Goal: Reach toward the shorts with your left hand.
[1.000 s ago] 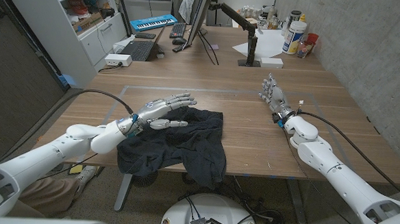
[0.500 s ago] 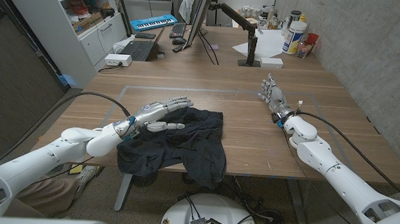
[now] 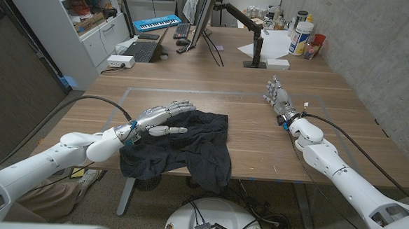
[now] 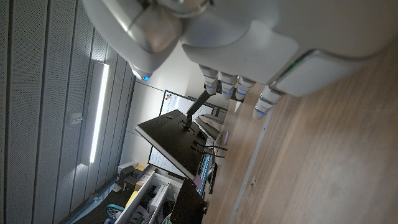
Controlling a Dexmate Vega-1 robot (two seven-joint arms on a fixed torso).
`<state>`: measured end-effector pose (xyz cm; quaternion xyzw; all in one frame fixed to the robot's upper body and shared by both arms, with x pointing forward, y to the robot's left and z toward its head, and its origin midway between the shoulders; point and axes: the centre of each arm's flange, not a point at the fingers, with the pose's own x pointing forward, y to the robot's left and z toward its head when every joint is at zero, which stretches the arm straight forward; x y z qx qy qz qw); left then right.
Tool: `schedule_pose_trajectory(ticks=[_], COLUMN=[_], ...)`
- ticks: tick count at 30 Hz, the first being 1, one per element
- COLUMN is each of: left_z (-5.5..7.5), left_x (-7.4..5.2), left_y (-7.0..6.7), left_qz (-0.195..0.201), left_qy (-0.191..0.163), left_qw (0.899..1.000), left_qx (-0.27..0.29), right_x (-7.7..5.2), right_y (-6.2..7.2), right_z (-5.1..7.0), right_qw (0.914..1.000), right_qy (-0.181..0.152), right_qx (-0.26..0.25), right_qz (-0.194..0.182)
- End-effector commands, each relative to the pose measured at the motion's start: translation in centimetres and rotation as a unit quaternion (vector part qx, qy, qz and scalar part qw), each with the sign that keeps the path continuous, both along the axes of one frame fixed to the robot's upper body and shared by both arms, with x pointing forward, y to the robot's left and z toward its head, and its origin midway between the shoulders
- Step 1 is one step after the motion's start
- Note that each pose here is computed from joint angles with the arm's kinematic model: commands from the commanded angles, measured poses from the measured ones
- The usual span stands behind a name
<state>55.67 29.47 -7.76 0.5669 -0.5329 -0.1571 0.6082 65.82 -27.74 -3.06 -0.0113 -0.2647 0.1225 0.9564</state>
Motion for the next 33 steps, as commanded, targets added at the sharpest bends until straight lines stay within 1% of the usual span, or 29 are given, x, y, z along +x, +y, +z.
schedule_pose_trajectory(ticks=[1,15,19,33], left_z=[-0.38,-0.10,-0.20,-0.65], left_x=[0.59,0.90,0.79,0.71], left_y=[-0.29,-0.44,-0.53,-0.79], left_qz=[-0.004,0.001,0.003,-0.001], left_qy=[0.007,0.003,-0.002,0.001], left_qw=[1.000,1.000,1.000,1.000], left_qx=[0.014,0.019,0.020,0.021], right_x=[-0.10,-0.15,-0.20,-0.21], right_y=[0.29,0.20,-0.04,-0.14], right_z=[-0.11,-0.23,-0.26,-0.34], right_qw=[1.0000,1.0000,1.0000,1.0000], right_qy=[0.001,-0.001,0.000,0.000], right_qx=[0.001,0.004,0.003,-0.001], right_qz=[0.001,0.003,0.003,0.004])
